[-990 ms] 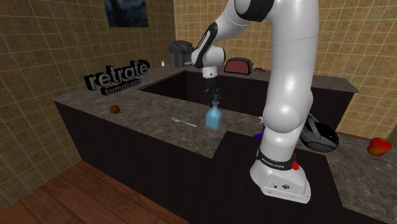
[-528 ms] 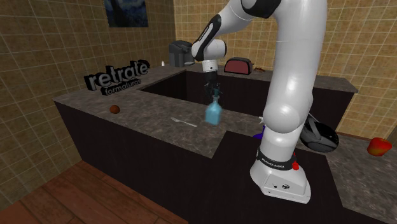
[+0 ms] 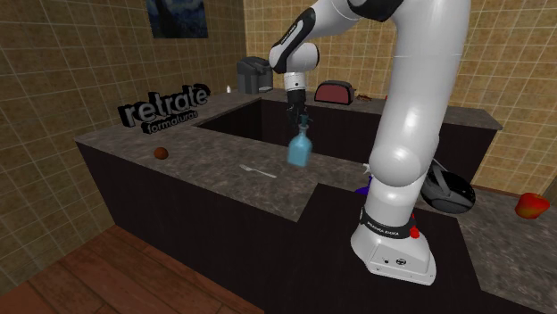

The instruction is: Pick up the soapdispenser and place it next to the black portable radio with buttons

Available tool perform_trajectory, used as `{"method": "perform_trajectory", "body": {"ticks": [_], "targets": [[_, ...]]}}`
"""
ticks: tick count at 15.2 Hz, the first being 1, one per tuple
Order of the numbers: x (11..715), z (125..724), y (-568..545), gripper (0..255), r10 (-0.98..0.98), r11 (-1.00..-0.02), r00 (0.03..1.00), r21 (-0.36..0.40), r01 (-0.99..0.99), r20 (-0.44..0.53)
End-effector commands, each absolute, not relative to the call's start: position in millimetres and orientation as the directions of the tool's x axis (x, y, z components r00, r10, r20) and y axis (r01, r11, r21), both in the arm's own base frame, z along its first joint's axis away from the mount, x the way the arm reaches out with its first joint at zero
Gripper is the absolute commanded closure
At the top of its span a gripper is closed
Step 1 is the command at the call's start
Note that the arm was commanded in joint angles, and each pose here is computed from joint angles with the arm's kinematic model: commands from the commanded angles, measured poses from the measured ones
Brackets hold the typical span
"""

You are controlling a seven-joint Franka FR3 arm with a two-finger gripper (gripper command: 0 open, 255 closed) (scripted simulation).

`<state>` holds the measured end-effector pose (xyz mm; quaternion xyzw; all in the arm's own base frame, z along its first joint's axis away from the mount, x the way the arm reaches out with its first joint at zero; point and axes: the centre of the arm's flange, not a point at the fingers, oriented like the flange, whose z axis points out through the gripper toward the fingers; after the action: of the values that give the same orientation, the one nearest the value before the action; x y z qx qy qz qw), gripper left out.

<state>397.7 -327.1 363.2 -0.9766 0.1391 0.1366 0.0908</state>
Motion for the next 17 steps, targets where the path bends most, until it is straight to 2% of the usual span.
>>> {"method": "perform_trajectory", "body": {"ticks": [1,17], "targets": [[397,375,-327,255,-0.247,-0.945,0.924,-0.139,-0.297,-0.292],[397,460,-327,255,-0.247,-0.945,0.924,-0.139,-0.297,-0.292]]}}
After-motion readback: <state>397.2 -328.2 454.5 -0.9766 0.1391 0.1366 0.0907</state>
